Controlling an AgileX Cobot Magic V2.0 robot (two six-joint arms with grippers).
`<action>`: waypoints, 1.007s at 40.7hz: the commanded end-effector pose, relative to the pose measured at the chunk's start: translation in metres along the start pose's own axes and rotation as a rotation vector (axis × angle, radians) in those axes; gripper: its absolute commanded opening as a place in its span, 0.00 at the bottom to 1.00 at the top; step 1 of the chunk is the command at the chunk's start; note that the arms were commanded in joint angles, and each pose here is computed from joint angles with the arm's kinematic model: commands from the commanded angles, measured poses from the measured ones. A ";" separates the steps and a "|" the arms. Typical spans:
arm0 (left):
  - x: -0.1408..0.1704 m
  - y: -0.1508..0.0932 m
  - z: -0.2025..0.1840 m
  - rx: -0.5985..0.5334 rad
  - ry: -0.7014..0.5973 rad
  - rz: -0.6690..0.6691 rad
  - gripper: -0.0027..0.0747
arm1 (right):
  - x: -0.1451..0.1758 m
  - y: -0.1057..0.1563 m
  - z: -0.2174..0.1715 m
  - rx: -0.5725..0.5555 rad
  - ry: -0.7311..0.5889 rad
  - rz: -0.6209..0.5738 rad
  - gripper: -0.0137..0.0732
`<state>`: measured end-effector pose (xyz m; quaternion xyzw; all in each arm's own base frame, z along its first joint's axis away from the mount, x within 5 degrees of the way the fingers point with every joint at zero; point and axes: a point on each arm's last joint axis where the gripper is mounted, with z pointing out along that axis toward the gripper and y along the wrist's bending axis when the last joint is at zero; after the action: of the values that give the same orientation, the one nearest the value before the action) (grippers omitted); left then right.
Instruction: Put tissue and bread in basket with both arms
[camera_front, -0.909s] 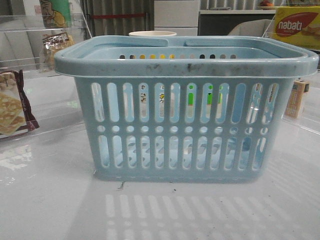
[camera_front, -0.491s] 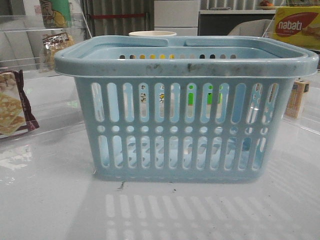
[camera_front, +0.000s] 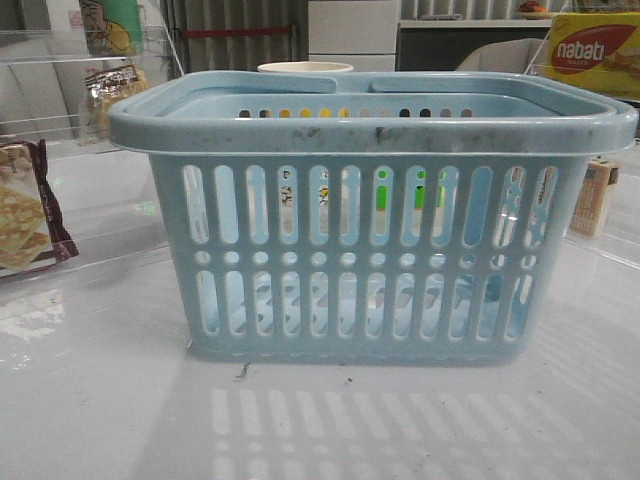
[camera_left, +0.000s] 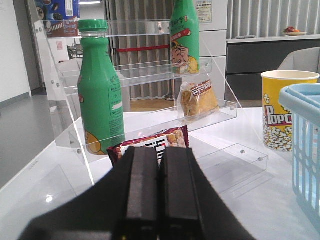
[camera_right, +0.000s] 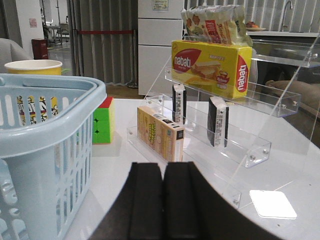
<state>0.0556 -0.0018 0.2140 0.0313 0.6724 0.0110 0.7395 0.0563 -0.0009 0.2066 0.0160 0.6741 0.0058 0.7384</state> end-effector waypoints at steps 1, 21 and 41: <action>-0.032 0.002 -0.005 -0.005 -0.137 -0.021 0.16 | -0.037 0.001 -0.005 0.000 -0.174 -0.017 0.22; -0.179 0.005 -0.012 0.068 -0.091 -0.095 0.16 | -0.170 0.004 -0.012 0.015 0.002 -0.015 0.22; -0.155 -0.001 0.057 0.129 0.450 -0.093 0.16 | -0.147 0.003 0.053 0.035 0.536 -0.017 0.22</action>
<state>0.0864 -0.0130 0.3634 0.0496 0.8312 -0.0520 0.5513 0.0846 -0.0020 0.3479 0.0234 0.8532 0.0018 0.5211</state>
